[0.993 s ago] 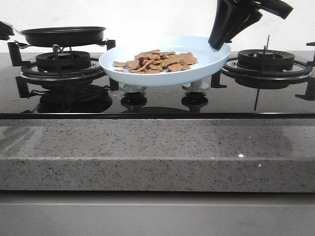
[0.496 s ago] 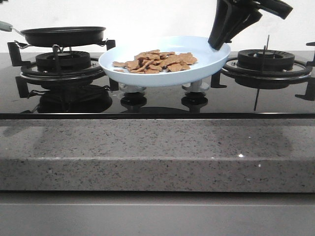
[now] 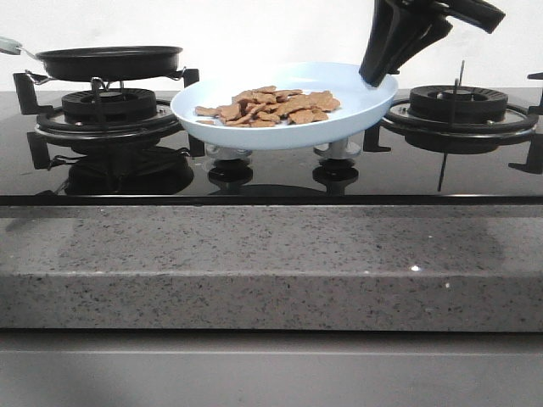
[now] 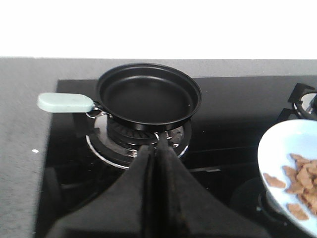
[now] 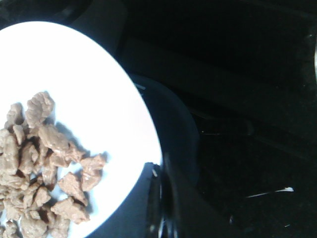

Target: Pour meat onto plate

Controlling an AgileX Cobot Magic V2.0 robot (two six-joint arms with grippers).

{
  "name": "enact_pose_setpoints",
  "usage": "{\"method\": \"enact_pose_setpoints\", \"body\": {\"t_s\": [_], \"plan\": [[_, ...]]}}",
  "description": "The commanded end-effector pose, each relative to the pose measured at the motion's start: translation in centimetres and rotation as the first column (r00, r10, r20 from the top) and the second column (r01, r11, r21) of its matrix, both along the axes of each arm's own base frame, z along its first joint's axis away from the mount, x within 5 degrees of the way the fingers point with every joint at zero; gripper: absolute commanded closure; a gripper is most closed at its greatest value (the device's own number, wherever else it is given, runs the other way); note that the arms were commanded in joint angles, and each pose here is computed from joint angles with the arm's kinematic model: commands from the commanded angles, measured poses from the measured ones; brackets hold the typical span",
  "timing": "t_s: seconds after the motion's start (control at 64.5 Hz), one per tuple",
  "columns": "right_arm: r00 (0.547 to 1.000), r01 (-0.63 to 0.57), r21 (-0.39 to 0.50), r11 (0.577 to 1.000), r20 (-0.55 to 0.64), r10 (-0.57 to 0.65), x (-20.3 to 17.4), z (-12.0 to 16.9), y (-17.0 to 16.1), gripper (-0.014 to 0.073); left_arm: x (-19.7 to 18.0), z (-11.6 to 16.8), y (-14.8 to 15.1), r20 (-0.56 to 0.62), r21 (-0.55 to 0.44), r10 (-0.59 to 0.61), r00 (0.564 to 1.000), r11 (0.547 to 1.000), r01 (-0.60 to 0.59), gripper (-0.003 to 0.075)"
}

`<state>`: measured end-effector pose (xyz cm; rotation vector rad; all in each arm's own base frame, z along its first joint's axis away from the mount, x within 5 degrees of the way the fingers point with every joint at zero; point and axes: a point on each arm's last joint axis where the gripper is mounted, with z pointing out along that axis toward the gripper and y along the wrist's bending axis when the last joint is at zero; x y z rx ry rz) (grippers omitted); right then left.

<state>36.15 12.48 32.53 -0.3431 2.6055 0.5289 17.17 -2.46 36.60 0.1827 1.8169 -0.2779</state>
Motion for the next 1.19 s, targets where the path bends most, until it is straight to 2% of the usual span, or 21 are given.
{"method": "enact_pose_setpoints", "body": {"t_s": [0.0, 0.124, 0.388, 1.008, 1.179], "plan": [[0.996, 0.002, 0.053, 0.999, 0.091, -0.007, -0.8, 2.8, 0.0, 0.0657, -2.0, 1.2, 0.4, 0.139, 0.025, 0.056, 0.989, 0.998, -0.060, 0.0741], [0.996, 0.002, 0.053, 0.999, 0.091, -0.007, -0.8, 2.8, 0.0, 0.0657, -5.2, 0.4, 0.6, 0.216, 0.093, 0.062, 0.974, 0.992, -0.084, 0.0741], [0.996, 0.002, 0.053, 0.999, 0.091, -0.007, -0.8, 2.8, 0.0, 0.0657, -8.6, -1.0, 0.7, 0.289, 0.084, 0.065, 0.955, 0.992, -0.093, 0.0741], [0.996, 0.002, 0.054, 0.999, 0.092, -0.007, -0.8, 2.8, 0.0, 0.0657, -8.8, -1.0, 0.7, 0.302, 0.081, 0.072, 0.951, 0.992, -0.101, 0.0741], [0.991, 0.020, 0.070, 0.997, 0.131, -0.029, -0.4, 3.1, 0.0, 0.0657, -8.8, -1.0, 0.7, 0.302, 0.081, 0.072, 0.951, 0.992, -0.101, 0.0741]]}}
